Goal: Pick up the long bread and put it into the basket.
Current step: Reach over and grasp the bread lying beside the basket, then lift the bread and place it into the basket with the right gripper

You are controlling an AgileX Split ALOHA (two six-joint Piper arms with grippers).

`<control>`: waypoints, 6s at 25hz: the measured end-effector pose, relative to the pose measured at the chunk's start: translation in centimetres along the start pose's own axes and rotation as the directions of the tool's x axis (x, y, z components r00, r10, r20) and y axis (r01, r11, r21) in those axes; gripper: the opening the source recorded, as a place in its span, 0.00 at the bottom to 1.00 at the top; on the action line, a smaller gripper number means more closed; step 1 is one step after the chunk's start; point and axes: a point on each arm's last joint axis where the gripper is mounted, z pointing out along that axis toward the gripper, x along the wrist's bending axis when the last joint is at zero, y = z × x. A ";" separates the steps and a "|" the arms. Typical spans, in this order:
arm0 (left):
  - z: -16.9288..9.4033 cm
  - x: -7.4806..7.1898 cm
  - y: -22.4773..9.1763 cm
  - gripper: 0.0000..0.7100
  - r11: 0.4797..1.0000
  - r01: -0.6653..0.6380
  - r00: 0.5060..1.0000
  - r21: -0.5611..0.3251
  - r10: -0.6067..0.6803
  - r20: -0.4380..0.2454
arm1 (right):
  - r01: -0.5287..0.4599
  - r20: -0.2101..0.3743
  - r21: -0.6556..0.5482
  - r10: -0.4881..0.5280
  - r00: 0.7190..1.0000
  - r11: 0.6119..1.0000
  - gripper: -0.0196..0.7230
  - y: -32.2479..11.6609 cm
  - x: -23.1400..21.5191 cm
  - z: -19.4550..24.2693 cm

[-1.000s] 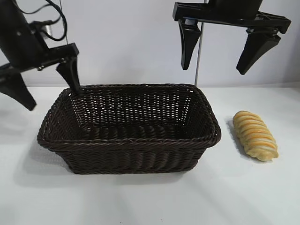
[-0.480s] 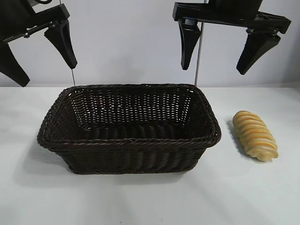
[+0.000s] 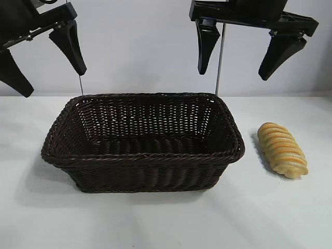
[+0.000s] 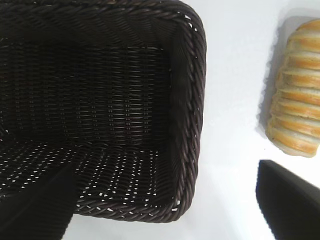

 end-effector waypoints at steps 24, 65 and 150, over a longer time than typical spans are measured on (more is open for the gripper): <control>0.0 0.0 0.0 0.97 1.000 -0.001 1.000 -0.002 0.001 0.001 | -0.145 0.256 -0.059 0.155 0.954 0.988 0.96 -0.4 -10.6 5.0; 0.0 0.0 0.0 0.97 1.000 -0.002 1.000 0.002 0.002 -0.002 | -0.213 0.187 -0.086 0.225 0.956 0.973 0.21 0.4 -11.4 6.2; 0.0 0.0 -0.3 0.97 0.999 -0.002 1.000 0.037 0.002 -0.001 | 0.626 -0.025 -0.155 -0.637 0.771 0.764 0.96 0.9 5.5 9.5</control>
